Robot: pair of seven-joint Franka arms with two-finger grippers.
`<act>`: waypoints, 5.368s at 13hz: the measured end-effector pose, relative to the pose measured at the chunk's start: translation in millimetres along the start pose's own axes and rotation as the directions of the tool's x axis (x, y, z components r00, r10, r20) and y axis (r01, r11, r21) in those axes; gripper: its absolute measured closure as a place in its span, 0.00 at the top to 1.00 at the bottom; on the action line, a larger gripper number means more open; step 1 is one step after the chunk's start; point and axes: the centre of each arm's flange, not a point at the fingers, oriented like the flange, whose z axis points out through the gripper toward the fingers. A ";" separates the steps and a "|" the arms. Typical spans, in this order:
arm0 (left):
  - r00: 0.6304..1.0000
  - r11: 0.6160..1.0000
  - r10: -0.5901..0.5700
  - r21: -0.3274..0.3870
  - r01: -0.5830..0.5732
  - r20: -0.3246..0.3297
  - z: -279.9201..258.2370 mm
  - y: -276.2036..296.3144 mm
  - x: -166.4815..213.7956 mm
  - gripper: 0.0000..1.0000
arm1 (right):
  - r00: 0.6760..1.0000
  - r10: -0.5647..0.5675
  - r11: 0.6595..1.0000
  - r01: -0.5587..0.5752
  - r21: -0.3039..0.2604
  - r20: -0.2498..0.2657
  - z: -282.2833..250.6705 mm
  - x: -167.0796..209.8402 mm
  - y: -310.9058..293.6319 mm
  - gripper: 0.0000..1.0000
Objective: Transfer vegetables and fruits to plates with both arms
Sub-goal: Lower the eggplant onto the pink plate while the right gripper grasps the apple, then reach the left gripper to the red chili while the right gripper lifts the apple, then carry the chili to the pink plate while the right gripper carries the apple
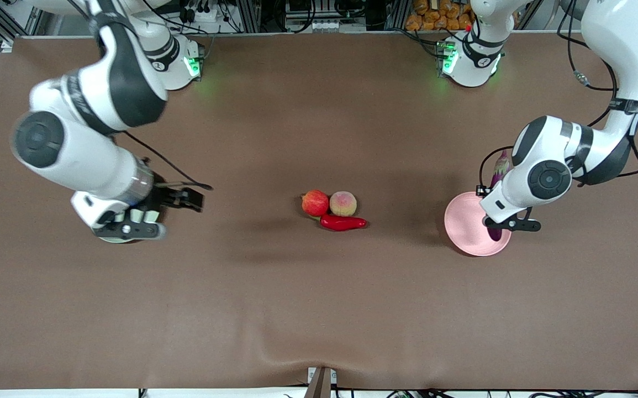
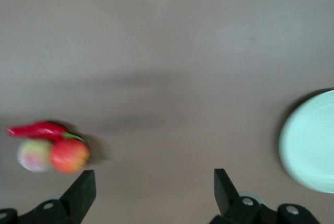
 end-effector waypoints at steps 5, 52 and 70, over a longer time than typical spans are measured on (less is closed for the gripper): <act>0.999 0.998 0.047 0.043 -0.046 -0.023 22.9 -5.4 10.6 0.38 | 0.986 0.169 0.983 -0.168 0.073 -0.008 94.7 -17.3 -92.4 1.00; 0.247 0.163 -0.942 -0.334 0.928 0.227 -30.9 292.8 76.1 0.97 | 0.821 0.558 0.824 -0.530 -0.201 0.121 219.5 -46.1 -156.3 0.83; 0.179 0.076 -0.963 -0.433 0.898 0.203 -35.9 285.8 103.7 0.30 | 0.921 -0.015 0.941 0.145 -0.307 0.389 181.2 -2.8 205.3 0.83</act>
